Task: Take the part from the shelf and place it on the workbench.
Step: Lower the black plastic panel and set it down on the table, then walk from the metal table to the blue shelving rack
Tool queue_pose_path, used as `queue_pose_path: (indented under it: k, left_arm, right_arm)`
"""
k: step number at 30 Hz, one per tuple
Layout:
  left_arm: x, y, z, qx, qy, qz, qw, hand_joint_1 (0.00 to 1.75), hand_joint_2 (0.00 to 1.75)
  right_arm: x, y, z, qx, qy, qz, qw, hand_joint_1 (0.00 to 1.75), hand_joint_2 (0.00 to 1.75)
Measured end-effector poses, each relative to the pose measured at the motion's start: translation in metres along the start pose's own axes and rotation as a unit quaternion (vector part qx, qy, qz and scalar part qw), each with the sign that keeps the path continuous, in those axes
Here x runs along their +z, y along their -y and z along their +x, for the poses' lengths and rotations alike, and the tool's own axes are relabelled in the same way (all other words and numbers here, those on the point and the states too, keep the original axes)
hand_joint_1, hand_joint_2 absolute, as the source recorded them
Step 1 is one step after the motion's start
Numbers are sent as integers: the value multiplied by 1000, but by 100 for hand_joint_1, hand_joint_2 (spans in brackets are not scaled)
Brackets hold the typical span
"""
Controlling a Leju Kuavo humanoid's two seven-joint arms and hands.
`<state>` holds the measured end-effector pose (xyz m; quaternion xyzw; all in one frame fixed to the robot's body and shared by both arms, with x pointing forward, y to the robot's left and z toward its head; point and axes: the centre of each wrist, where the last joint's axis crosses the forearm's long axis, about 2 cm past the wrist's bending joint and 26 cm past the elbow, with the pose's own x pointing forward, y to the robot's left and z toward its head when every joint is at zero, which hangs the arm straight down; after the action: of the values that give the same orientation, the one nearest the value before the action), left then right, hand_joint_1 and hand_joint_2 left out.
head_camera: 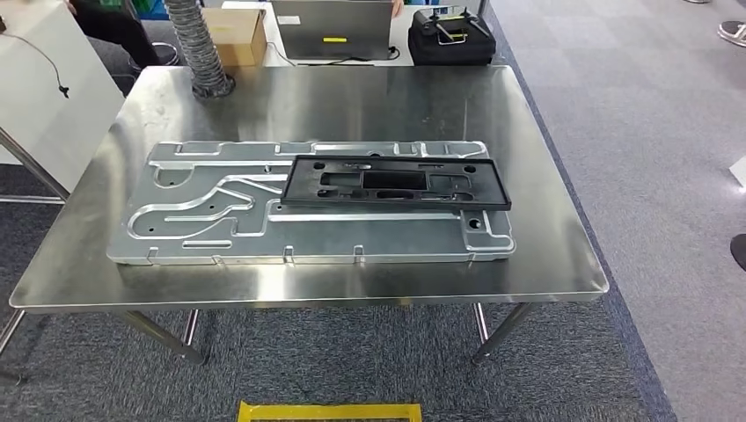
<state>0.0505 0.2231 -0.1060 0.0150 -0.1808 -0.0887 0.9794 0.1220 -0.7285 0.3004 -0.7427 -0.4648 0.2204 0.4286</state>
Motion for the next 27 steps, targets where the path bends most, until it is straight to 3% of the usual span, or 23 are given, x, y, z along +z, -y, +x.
queue_pose_path:
  k: [2,5,9,13,21,27]
  left_arm:
    - [0,1,0,0,-5,-1,1000,0,0]
    - [1,1,-2,-7,-7,-2,1000,0,0]
    - [1,0,-3,-17,2,-1,1000,0,0]
    - [-1,-4,2,-27,9,3,1000,0,0]
    - [-1,-4,2,-41,-2,-2,999,0,0]
    - [-1,-5,2,-39,-5,2,999,0,0]
  right_arm:
    - [39,-31,-18,-5,-63,18,998,0,0]
    - [122,-89,-24,-30,-182,77,980,0,0]
    - [218,-150,10,-72,-316,162,932,0,0]
    - [288,-186,55,-110,-419,237,870,0,0]
    - [355,-212,119,-160,-506,339,777,0,0]
    - [379,-220,152,-187,-521,393,734,0,0]
